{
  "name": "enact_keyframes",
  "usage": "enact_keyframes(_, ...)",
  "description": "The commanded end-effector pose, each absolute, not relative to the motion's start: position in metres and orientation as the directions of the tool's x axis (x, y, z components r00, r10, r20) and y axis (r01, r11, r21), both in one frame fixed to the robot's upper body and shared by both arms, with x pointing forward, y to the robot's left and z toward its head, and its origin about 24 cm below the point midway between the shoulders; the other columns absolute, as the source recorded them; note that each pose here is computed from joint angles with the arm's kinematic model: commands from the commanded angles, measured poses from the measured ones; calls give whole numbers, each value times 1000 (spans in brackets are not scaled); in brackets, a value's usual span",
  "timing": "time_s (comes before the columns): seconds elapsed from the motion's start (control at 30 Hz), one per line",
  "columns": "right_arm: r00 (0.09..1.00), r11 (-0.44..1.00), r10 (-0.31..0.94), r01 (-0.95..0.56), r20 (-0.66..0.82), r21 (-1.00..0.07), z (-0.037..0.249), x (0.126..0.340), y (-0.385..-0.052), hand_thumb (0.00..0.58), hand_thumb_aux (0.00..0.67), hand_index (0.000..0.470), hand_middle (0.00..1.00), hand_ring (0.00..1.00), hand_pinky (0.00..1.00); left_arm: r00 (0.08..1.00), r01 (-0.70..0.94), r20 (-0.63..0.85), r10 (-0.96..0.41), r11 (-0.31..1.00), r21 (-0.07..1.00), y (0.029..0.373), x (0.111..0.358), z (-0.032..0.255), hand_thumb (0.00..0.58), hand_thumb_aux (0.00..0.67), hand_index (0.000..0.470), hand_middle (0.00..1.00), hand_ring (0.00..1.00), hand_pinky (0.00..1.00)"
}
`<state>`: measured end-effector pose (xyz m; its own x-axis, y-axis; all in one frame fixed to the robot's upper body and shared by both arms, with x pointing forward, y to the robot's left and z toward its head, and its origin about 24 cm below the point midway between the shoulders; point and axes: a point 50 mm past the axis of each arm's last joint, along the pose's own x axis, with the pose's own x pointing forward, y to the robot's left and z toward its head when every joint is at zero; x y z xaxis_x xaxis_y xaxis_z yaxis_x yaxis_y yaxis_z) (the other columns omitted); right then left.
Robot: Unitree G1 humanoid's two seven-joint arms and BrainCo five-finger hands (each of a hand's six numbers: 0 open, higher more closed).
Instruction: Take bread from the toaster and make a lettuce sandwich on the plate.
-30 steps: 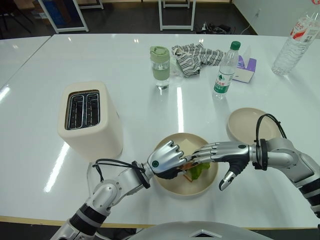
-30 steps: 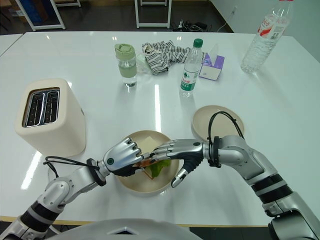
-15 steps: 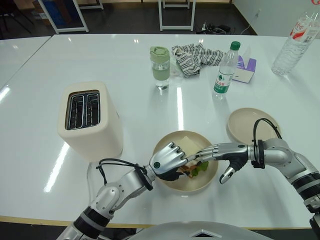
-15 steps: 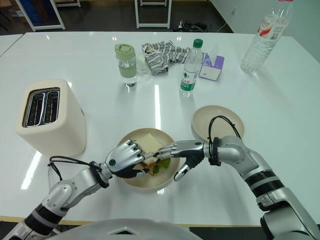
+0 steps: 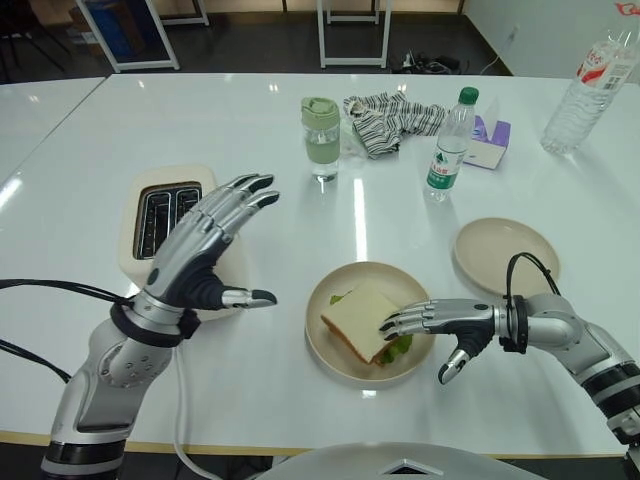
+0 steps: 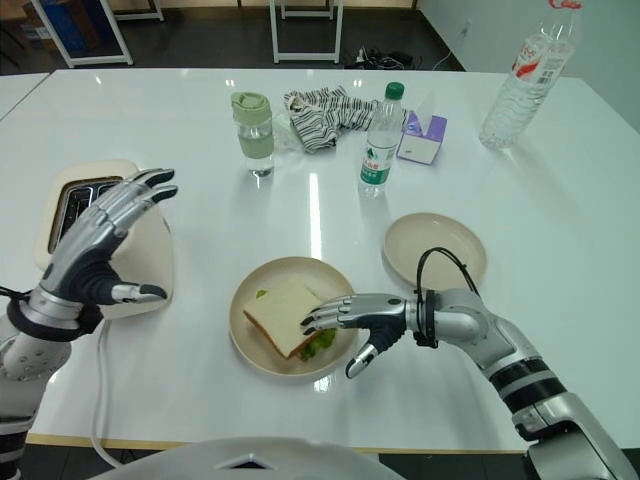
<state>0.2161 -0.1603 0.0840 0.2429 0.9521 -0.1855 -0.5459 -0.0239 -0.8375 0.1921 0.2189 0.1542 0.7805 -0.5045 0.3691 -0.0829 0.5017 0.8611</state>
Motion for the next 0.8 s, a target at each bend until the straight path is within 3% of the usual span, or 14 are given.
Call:
enact_keyframes(0.03, 384, 359, 901, -398, 202, -844, 124, 220, -169, 0, 0, 0, 0, 0, 0, 764, 19, 331, -553, 533, 846, 218, 184, 143, 0, 0, 0, 0, 0, 0)
enact_keyframes(0.13, 478, 507, 828, -411, 294, -758, 128, 207, -184, 0, 0, 0, 0, 0, 0, 735, 149, 272, -621, 539, 829, 213, 173, 136, 0, 0, 0, 0, 0, 0)
enact_keyframes(0.17, 513, 514, 818, -450, 260, -730, 120, 200, -190, 0, 0, 0, 0, 0, 0, 730, 222, 214, -649, 521, 824, 213, 167, 129, 0, 0, 0, 604, 604, 604)
enact_keyframes(0.2, 543, 517, 810, -487, 220, -704, 111, 193, -194, 0, 0, 0, 35, 35, 35, 711, 292, 165, -683, 501, 815, 213, 161, 123, 0, 0, 0, 882, 882, 882)
enact_keyframes(0.23, 557, 505, 814, -535, 166, -677, 100, 185, -198, 0, 0, 0, 400, 400, 400, 693, 370, 104, -713, 476, 798, 213, 154, 113, 443, 344, 241, 1000, 1000, 1000)
enact_keyframes(0.27, 563, 490, 819, -586, 111, -646, 90, 176, -201, 556, 533, 374, 667, 667, 667, 672, 434, 54, -739, 451, 780, 213, 148, 103, 580, 670, 470, 1000, 1000, 1000)
enact_keyframes(0.3, 555, 461, 830, -630, 52, -625, 80, 168, -204, 580, 670, 470, 851, 851, 851, 646, 495, 3, -763, 423, 759, 212, 141, 94, 580, 670, 470, 1000, 1000, 1000)
enact_keyframes(0.33, 530, 415, 848, -698, -30, -584, 69, 158, -206, 580, 670, 470, 1000, 1000, 1000, 615, 558, -50, -787, 389, 733, 210, 135, 84, 580, 670, 470, 1000, 1000, 1000)
enact_keyframes(0.43, 411, 244, 875, -830, -256, -501, 48, 137, -218, 580, 670, 470, 1000, 1000, 1000, 514, 686, -181, -839, 275, 673, 205, 123, 63, 580, 670, 470, 1000, 1000, 1000)
enact_keyframes(0.5, 371, 190, 868, -862, -330, -470, 44, 136, -225, 580, 670, 470, 1000, 1000, 1000, 462, 737, -236, -855, 222, 639, 205, 123, 55, 580, 670, 470, 1000, 1000, 1000)
enact_keyframes(0.67, 293, 114, 885, -890, -362, -442, 37, 141, -217, 580, 670, 470, 1000, 1000, 1000, 392, 786, -299, -870, 148, 600, 195, 131, 33, 580, 670, 470, 1000, 1000, 1000)
enact_keyframes(0.8, 386, 172, 864, -830, -324, -531, 22, 165, -196, 580, 670, 470, 1000, 1000, 1000, 459, 722, -289, -840, 163, 673, 182, 153, 14, 580, 670, 470, 1000, 1000, 1000)
